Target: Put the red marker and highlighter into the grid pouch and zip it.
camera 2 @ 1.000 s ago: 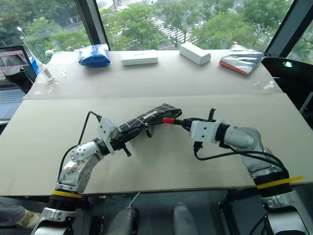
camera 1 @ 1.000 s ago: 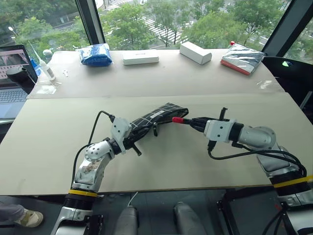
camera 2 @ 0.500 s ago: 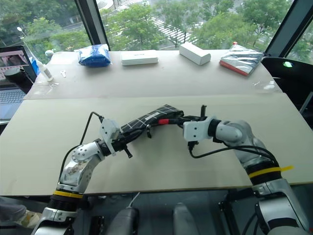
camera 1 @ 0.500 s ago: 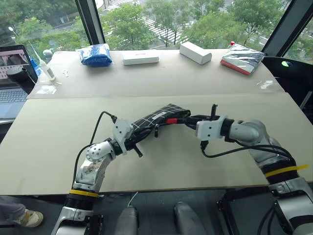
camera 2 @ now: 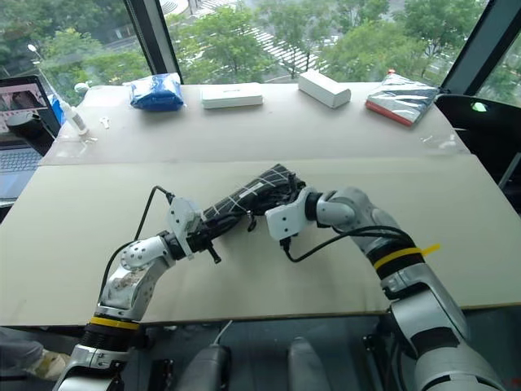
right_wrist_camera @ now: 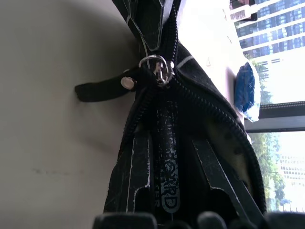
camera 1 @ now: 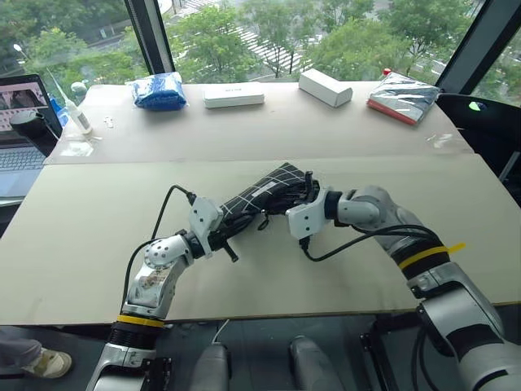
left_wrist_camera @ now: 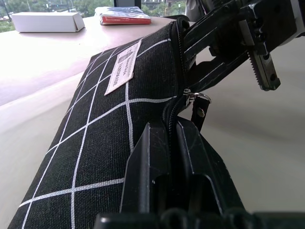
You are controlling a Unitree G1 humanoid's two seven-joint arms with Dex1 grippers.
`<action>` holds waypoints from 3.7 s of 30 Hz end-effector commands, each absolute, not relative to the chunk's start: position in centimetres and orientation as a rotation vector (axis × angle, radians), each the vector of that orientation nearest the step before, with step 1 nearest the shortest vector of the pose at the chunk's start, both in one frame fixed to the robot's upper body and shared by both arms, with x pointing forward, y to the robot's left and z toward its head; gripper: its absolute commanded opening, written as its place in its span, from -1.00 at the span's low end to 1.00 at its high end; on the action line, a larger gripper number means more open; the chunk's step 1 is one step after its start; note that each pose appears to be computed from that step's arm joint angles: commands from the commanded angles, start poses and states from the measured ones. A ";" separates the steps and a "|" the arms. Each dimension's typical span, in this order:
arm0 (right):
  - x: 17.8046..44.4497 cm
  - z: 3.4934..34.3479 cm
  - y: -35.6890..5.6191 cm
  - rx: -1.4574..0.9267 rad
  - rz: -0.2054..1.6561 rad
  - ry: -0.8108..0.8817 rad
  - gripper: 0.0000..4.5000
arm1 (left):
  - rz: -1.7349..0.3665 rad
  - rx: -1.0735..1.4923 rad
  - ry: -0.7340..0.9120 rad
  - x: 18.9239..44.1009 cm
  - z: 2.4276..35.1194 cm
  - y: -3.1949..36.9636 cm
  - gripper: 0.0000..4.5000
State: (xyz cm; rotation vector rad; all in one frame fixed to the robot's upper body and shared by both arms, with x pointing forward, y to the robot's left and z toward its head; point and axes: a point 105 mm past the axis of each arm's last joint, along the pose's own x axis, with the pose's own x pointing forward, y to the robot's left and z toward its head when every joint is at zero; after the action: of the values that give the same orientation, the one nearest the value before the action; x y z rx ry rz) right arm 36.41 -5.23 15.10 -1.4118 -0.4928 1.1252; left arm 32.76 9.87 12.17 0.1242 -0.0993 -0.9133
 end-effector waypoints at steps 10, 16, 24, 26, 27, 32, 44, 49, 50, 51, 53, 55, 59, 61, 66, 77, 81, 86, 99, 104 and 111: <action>37.6 19.7 -5.1 -1.339 1.006 -0.627 0.19 | -0.900 0.125 -0.145 32.5 13.3 9.8 -1.00; 38.2 23.2 -9.4 -1.123 0.957 -0.516 0.19 | -0.901 0.126 -0.141 32.6 13.2 9.7 -1.00; 32.4 22.7 -14.0 -0.492 1.281 -0.043 0.19 | -0.907 0.131 -0.135 32.7 13.0 9.5 -1.00; 31.1 21.7 -14.0 -0.409 1.310 0.030 0.19 | -0.906 0.132 -0.135 32.7 13.0 9.5 -1.00; 30.6 21.0 -13.8 -0.377 1.318 0.067 0.19 | -0.905 0.132 -0.135 32.7 13.0 9.5 -1.00; 28.8 16.7 -10.6 -0.286 1.311 0.186 0.19 | -0.904 0.136 -0.131 32.7 12.9 9.6 -1.00; 32.7 13.6 -4.2 -0.253 1.055 0.201 0.19 | -0.901 0.144 -0.132 32.9 13.1 9.5 -1.00; 33.5 14.0 -2.6 -0.281 1.054 0.162 0.19 | -0.903 0.144 -0.137 32.9 13.1 9.3 -1.00; 33.6 14.0 -2.6 -0.280 1.052 0.160 0.19 | -0.903 0.144 -0.137 32.9 13.1 9.3 -1.00; 33.8 14.1 -2.5 -0.279 1.050 0.159 0.19 | -0.902 0.143 -0.137 32.9 13.1 9.3 -1.00; 33.9 14.2 -2.4 -0.273 1.051 0.159 0.19 | -0.900 0.142 -0.138 32.9 13.1 9.3 -1.00; 34.0 14.3 -2.4 -0.270 1.050 0.158 0.08 | -0.898 0.141 -0.139 32.9 13.1 9.2 -1.00; 33.9 14.7 -2.8 -0.279 1.067 0.148 -0.45 | -0.892 0.139 -0.140 33.0 13.1 9.2 -1.00; 33.7 14.9 -3.1 -0.273 1.078 0.144 -0.76 | -0.889 0.139 -0.140 33.0 13.1 9.3 -1.00; 33.6 15.3 -4.0 -0.261 1.082 0.137 -0.98 | -0.878 0.139 -0.142 33.1 13.1 9.5 -1.00; 37.8 15.5 -14.9 -0.511 0.767 0.231 -0.98 | -0.872 0.133 -0.140 32.9 12.9 9.5 -1.00; 38.8 16.1 -18.7 -0.555 0.671 0.256 -0.98 | -0.872 0.130 -0.139 32.9 12.8 9.4 -1.00; 38.7 15.7 -18.2 -0.525 0.693 0.256 -0.98 | -0.874 0.122 -0.145 32.9 12.9 9.4 -1.00; 35.3 16.0 -16.7 -0.304 0.930 0.331 0.58 | -0.924 0.140 -0.170 32.7 13.1 8.5 -1.00; 33.8 19.0 -22.0 -0.328 0.892 0.292 0.58 | -1.062 0.254 -0.231 31.5 13.6 7.7 -1.00; 29.2 20.1 -23.7 -0.304 0.971 0.237 0.58 | -1.253 0.411 -0.296 31.0 13.9 7.1 -1.00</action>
State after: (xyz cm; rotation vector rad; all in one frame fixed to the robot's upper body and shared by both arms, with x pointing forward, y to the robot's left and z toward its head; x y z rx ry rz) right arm 30.17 -24.15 17.56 -0.2734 0.3400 0.9398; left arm 31.14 7.35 13.21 0.3518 -0.2458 -1.2017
